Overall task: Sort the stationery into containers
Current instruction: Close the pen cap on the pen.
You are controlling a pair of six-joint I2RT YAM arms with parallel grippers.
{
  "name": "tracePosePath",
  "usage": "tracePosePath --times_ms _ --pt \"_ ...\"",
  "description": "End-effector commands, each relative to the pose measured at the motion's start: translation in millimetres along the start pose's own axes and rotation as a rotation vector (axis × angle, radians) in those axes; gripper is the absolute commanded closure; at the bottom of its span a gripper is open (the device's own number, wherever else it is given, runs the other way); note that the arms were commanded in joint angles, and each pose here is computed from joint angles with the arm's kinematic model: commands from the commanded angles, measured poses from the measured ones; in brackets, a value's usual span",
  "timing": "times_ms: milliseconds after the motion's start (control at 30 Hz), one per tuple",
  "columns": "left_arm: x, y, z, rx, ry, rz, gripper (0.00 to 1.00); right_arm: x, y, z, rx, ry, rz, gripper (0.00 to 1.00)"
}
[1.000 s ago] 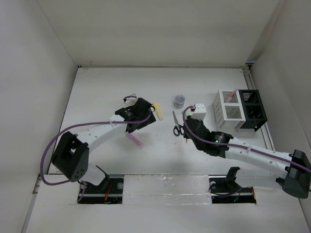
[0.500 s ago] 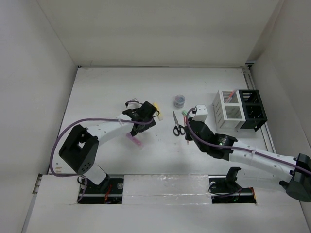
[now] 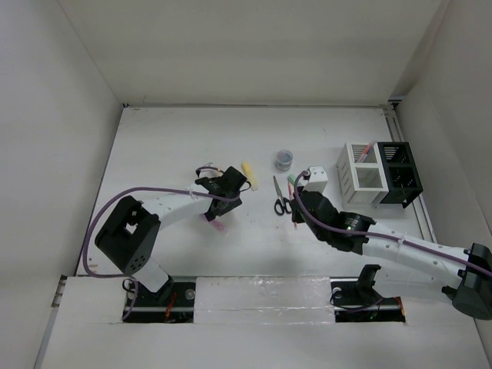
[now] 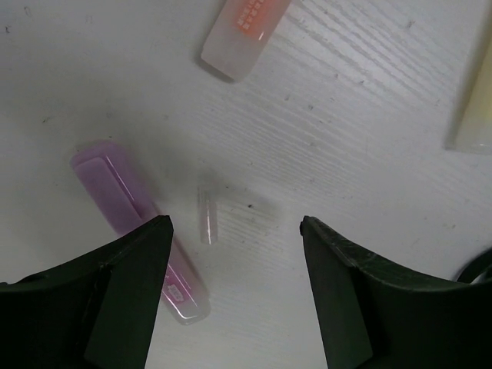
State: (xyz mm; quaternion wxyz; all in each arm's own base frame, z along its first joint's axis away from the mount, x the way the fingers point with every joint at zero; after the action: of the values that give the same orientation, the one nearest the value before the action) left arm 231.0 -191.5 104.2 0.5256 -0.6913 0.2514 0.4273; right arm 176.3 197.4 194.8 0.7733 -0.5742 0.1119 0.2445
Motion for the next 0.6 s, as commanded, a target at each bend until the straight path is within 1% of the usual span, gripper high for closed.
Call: tracePosePath --times_ms 0,133,167,233,300,400,567 --pt "7.8 7.6 8.8 -0.01 -0.055 -0.006 0.36 0.4 -6.4 6.0 0.026 -0.039 -0.03 1.0" --pt "11.7 10.6 10.3 -0.006 -0.063 -0.001 0.36 0.6 -7.5 7.2 0.031 -0.044 -0.035 1.0" --pt "11.7 10.6 9.9 -0.015 -0.064 -0.001 0.41 2.1 -5.7 7.1 0.026 -0.039 -0.03 1.0" --pt "13.8 12.0 10.3 -0.011 -0.071 0.004 0.43 2.1 -5.7 7.1 0.026 -0.039 -0.03 1.0" --pt "15.8 13.3 10.8 -0.007 -0.078 0.008 0.49 2.1 -5.7 7.1 0.026 -0.039 -0.03 1.0" --pt "17.3 14.7 11.6 -0.008 -0.077 0.007 0.5 2.1 -5.7 7.1 0.026 -0.039 -0.03 1.0" --pt "19.4 16.0 12.1 -0.004 -0.084 0.011 0.65 2.1 -5.7 7.1 0.026 -0.039 -0.03 1.0"
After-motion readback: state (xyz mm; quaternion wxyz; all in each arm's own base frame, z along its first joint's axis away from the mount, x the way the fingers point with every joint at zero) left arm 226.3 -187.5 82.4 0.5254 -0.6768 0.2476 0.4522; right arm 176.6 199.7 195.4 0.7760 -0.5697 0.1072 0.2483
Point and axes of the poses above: each gripper's point midway between its finger pads, its own x axis out along the fingers, its own z axis along the line the jaws close on, y = z × x, the point moved 7 cm from there along -x, back along the fingers, and after that the axes turned 9 degrees about x, right-handed, at the moved point
